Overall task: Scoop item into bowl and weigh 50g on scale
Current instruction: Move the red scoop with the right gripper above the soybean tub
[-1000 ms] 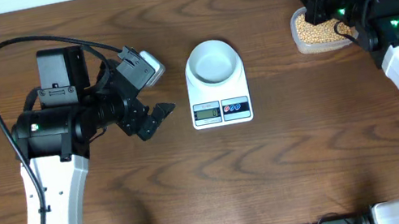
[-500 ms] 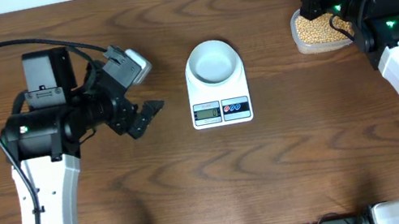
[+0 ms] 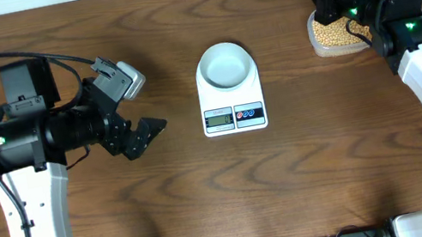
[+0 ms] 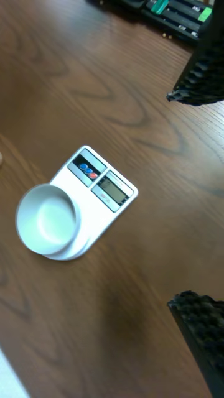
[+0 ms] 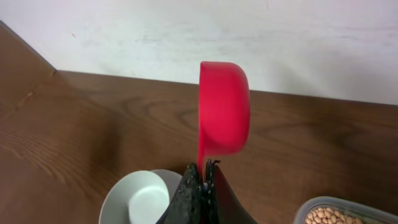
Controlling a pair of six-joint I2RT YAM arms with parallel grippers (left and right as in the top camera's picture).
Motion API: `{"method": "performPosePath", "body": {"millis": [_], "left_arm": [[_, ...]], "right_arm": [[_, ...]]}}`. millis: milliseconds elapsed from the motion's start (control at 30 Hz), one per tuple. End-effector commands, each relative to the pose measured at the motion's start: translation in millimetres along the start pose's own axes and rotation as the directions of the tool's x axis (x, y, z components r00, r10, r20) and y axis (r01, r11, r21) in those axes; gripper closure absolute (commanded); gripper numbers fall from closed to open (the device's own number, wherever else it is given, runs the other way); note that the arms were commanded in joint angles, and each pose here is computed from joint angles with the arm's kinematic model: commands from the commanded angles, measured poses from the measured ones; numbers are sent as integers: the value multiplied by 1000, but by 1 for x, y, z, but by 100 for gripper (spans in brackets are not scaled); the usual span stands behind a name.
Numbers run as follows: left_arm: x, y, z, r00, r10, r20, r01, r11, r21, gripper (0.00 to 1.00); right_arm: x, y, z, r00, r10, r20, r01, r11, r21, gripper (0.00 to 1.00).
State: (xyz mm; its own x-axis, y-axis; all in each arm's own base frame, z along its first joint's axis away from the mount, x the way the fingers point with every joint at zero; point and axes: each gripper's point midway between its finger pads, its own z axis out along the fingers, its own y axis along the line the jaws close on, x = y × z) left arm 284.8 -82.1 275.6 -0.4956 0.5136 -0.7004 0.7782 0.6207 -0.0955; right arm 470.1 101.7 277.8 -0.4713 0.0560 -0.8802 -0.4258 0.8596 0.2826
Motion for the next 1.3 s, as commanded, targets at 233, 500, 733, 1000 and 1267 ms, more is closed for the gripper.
{"method": "performPosePath", "body": {"millis": [233,500,733,1000,1267], "left_arm": [[-7,-5,6,994,111,21,-113,986,119,2],[-8,0,8,992,123,23,-125,987,104,2],[-8,-1,8,993,117,21,-119,987,109,2],[-7,-1,8,993,113,20,-115,987,110,2],[-7,-1,8,993,114,19,-115,987,110,2]], "right_arm": [[1,-5,-19,998,-61,-34,62,998,21,99],[5,2,-34,986,-155,-65,156,988,20,99],[2,1,-34,986,-160,-55,162,987,24,99],[-4,2,-34,984,-172,-33,173,985,26,99],[-4,1,-34,985,-172,-34,173,985,26,99]]}}
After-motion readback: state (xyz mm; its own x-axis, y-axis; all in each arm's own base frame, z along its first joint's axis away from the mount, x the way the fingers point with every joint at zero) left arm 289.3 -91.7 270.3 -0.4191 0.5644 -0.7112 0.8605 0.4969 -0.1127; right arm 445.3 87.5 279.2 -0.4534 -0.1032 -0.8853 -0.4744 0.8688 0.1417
